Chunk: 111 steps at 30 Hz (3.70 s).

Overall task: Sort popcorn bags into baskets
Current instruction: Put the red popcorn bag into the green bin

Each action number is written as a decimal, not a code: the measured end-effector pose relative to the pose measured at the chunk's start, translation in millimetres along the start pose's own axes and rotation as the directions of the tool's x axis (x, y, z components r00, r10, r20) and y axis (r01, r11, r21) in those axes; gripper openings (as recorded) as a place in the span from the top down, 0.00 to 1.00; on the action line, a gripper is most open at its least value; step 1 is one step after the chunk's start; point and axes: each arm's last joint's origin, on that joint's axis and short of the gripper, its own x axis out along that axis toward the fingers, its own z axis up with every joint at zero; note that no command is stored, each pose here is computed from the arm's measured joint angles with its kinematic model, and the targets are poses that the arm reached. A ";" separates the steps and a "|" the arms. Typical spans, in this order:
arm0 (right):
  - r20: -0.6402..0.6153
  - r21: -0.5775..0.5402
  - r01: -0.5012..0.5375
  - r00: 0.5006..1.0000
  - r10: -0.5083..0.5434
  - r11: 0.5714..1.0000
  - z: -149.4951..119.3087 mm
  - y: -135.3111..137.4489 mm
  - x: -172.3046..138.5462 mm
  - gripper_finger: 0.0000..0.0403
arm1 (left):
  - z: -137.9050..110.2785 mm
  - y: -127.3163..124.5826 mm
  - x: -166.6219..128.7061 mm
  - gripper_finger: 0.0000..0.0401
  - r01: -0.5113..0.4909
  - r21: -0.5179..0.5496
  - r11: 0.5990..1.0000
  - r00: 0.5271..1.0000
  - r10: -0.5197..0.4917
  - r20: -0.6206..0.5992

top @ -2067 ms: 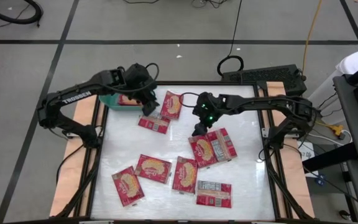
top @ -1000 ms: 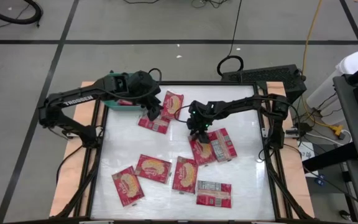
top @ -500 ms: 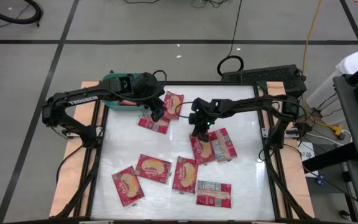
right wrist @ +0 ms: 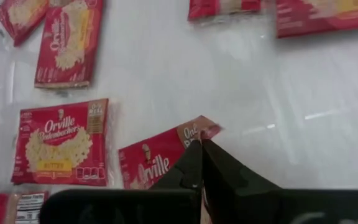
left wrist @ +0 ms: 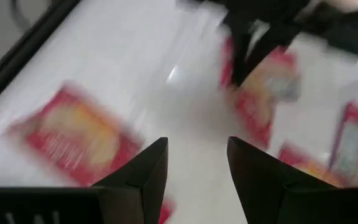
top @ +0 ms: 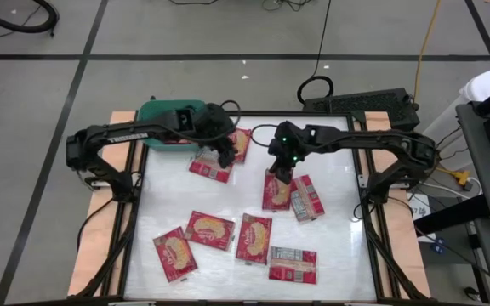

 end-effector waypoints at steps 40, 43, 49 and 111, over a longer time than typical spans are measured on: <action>0.030 0.102 0.010 0.999 -0.013 0.995 -4.2 3.4 -36.9 1.00 | -31.0 -13.2 187.5 0.95 0.318 -0.005 0.948 0.948 -0.318 -0.008; 0.054 0.145 0.004 0.998 -0.012 0.989 -3.1 5.6 -42.1 1.00 | -25.0 -4.8 176.0 0.92 0.302 0.005 0.953 0.953 -0.302 -0.005; 0.162 0.225 -0.079 0.986 0.043 0.971 0.1 16.0 -66.6 0.94 | -10.8 1.4 133.1 0.97 0.277 0.174 0.945 0.960 -0.281 -0.003; 0.298 0.013 -0.008 0.955 0.004 1.000 59.2 21.7 19.9 0.57 | -27.5 12.1 30.0 0.96 0.150 0.325 0.934 0.965 -0.067 -0.252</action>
